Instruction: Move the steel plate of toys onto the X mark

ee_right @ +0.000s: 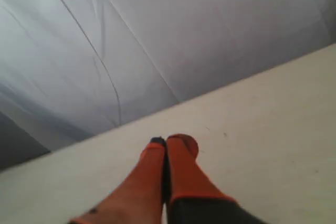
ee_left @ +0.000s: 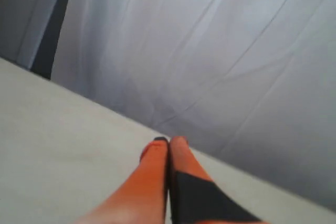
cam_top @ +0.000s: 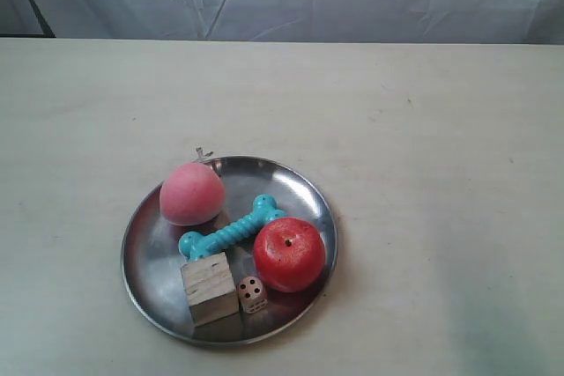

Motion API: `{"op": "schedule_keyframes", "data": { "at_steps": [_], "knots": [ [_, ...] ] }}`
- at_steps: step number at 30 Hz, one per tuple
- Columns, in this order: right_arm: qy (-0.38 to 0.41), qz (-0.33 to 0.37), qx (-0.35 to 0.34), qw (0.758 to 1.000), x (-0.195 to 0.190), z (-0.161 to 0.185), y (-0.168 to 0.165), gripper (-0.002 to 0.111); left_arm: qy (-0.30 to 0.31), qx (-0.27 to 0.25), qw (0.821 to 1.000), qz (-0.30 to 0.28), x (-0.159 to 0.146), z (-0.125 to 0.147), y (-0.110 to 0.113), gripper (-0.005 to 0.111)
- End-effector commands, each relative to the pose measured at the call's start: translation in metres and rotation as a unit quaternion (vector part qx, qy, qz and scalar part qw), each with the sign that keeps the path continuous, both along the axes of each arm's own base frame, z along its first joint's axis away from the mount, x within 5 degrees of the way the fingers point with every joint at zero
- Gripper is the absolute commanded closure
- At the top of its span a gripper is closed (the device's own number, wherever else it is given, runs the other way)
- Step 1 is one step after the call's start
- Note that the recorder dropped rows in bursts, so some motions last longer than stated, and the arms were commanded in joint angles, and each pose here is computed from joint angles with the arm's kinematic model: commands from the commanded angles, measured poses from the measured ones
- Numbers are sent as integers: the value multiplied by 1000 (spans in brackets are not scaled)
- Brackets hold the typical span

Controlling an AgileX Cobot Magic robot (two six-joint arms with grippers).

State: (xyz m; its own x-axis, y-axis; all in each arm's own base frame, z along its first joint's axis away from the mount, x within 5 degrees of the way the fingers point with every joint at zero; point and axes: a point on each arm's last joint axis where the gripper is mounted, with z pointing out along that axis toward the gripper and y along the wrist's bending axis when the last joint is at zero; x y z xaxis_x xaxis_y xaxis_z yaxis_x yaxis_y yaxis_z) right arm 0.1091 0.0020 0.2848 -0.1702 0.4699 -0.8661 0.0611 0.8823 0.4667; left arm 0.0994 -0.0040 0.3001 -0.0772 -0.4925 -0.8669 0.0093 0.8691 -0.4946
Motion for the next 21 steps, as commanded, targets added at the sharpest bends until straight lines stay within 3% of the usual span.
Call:
{"op": "schedule_keyframes", "data": {
  "at_steps": [1,4,7,9,12,17,21],
  "knots": [
    [144,34,-109,983,69,27,-3,109,158,116,978,-69,57,16,-5,107],
    [253,59,-117,958,123,31,-3,109,302,154,931,-136,95,10,-9,107],
    [352,99,-114,924,171,7,-1,109,419,143,876,-191,129,-11,-12,107],
    [404,143,-110,897,192,-19,3,109,463,134,850,-211,145,-31,-13,106],
    [453,218,-73,861,208,-59,15,102,510,122,818,-236,162,-63,-14,96],
    [491,305,26,816,219,-111,35,66,544,78,781,-297,180,-105,-24,68],
    [517,320,45,793,220,-138,47,62,547,35,764,-340,187,-125,-33,56]
  ]
}}
